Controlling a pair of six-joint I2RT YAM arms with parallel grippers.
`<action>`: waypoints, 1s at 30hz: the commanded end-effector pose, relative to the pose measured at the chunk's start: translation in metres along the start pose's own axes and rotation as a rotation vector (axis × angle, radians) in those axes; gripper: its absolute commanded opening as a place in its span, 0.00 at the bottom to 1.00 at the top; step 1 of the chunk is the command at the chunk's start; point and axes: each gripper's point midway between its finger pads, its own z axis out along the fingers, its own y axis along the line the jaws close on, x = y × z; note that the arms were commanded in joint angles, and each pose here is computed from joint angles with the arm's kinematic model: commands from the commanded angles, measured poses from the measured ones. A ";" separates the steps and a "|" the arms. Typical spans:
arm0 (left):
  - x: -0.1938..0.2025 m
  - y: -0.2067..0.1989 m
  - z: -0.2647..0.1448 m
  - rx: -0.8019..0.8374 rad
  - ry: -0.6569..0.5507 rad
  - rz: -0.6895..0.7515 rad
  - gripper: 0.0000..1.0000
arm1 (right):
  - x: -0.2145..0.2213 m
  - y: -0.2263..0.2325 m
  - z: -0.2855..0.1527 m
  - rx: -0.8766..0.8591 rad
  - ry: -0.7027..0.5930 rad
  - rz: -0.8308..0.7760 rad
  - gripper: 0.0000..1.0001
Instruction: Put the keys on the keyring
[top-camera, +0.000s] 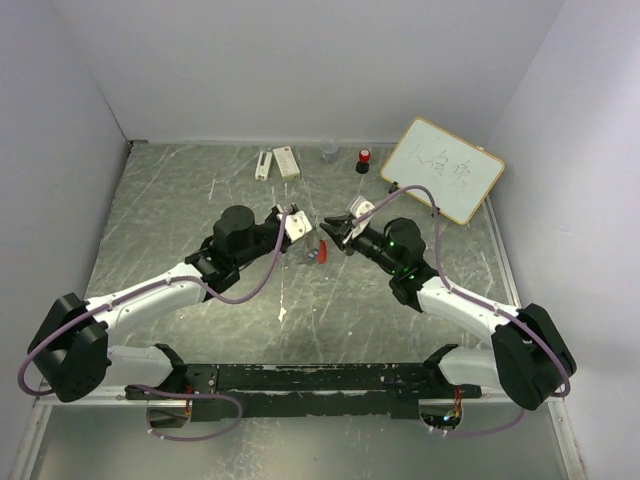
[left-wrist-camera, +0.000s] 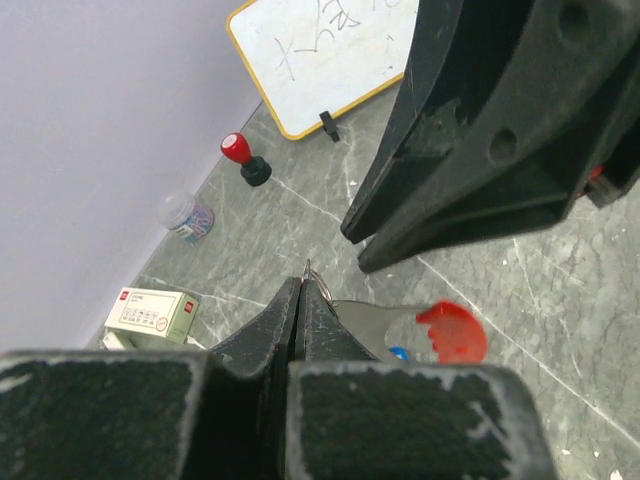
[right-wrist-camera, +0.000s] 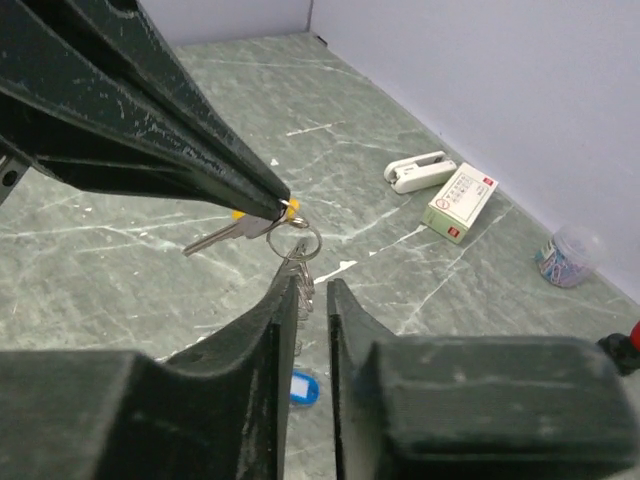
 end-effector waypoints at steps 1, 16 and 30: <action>-0.028 0.011 0.004 -0.008 -0.057 -0.042 0.07 | -0.007 0.000 0.001 0.042 0.016 -0.017 0.23; -0.031 0.016 0.006 -0.052 0.004 -0.275 0.07 | -0.016 0.004 -0.020 0.145 -0.064 -0.119 0.40; -0.031 0.015 0.009 -0.076 0.077 -0.501 0.07 | -0.024 0.008 -0.023 0.213 -0.176 -0.254 0.39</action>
